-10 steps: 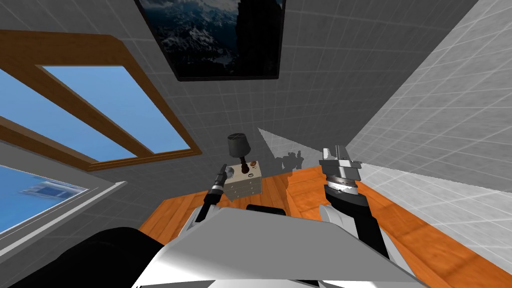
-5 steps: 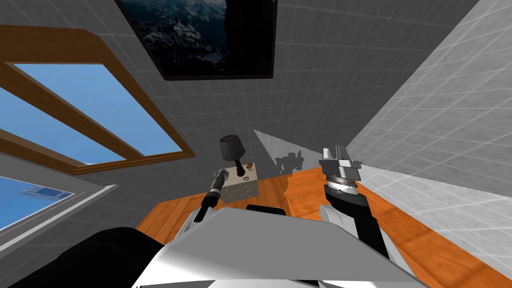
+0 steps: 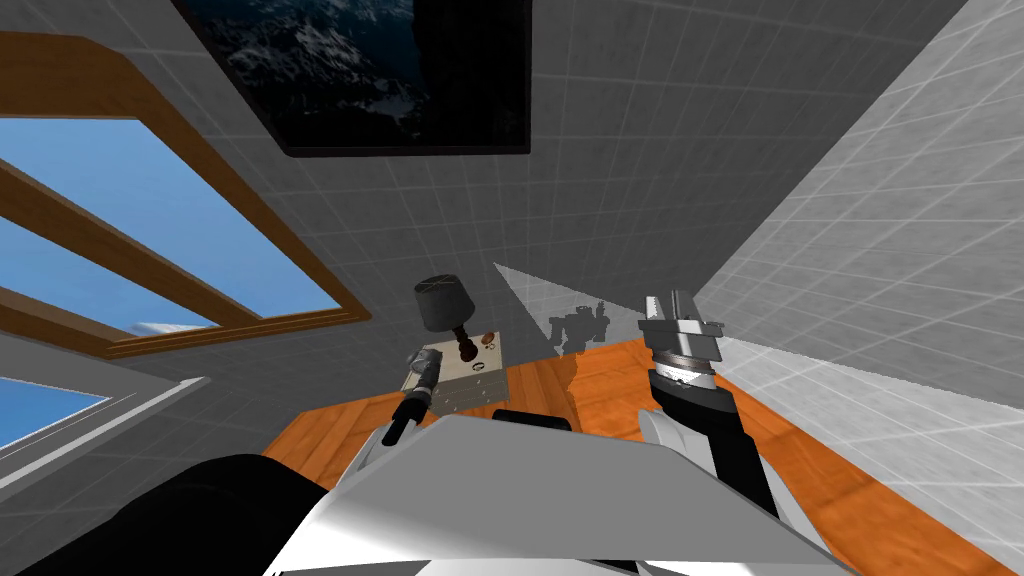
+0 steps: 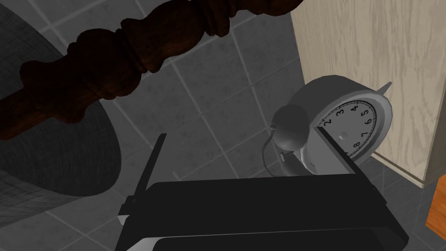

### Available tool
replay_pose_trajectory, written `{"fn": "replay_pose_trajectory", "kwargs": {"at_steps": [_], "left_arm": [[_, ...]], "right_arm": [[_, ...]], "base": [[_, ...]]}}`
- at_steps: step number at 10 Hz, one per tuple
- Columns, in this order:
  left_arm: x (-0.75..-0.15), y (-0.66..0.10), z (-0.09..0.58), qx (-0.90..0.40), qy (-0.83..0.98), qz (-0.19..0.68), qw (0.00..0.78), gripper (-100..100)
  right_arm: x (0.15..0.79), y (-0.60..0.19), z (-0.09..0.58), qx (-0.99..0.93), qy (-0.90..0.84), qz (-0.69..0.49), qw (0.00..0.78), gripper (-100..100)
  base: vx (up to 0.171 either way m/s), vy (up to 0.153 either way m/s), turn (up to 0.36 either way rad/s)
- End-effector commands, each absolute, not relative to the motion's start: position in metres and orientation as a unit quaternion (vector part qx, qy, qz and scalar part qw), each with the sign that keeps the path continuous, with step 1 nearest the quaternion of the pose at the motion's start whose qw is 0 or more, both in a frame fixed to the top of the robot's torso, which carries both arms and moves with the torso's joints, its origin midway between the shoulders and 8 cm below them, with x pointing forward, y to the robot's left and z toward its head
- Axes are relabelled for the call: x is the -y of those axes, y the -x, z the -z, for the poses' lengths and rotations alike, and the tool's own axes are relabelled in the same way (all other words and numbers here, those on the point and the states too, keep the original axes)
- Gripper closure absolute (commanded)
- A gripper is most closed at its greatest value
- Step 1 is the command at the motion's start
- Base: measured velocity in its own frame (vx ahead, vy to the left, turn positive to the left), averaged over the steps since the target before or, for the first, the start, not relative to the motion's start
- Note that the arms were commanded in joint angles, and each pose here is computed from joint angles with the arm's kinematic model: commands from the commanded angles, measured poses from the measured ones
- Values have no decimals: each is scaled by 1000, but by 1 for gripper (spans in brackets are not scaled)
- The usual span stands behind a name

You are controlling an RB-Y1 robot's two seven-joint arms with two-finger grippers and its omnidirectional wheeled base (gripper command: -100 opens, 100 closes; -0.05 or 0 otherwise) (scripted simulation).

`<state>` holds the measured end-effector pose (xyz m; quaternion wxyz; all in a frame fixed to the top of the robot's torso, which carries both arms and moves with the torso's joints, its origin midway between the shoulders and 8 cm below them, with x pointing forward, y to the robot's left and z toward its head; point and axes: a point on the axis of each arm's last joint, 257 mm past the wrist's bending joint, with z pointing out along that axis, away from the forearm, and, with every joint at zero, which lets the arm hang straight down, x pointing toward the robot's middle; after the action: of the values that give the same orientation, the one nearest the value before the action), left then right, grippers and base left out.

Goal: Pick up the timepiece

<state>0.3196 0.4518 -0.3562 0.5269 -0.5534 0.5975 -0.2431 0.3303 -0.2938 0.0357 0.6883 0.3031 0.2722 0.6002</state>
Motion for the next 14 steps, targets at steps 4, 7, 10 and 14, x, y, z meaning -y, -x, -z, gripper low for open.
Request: {"fn": "replay_pose_trajectory", "kwargs": {"at_steps": [4, 7, 10, 14], "left_arm": [[-485, -287, 407, -610, 598, 181, 488, -100], [-510, -260, 439, -612, 633, 133, 455, -100], [-522, -245, 455, -610, 652, 108, 436, -100], [-538, -219, 481, -603, 685, 69, 403, -100]], "right_arm": [[294, -330, -36, -272, -303, -600, 688, 0], [294, -330, -36, -272, -303, -600, 688, 0], [294, -330, -36, -272, -303, -600, 688, 0], [294, -330, -36, -272, -303, -600, 688, 0]], "base": [[91, -105, 10], [93, -98, 15], [51, -78, 66], [65, -85, -6]]}}
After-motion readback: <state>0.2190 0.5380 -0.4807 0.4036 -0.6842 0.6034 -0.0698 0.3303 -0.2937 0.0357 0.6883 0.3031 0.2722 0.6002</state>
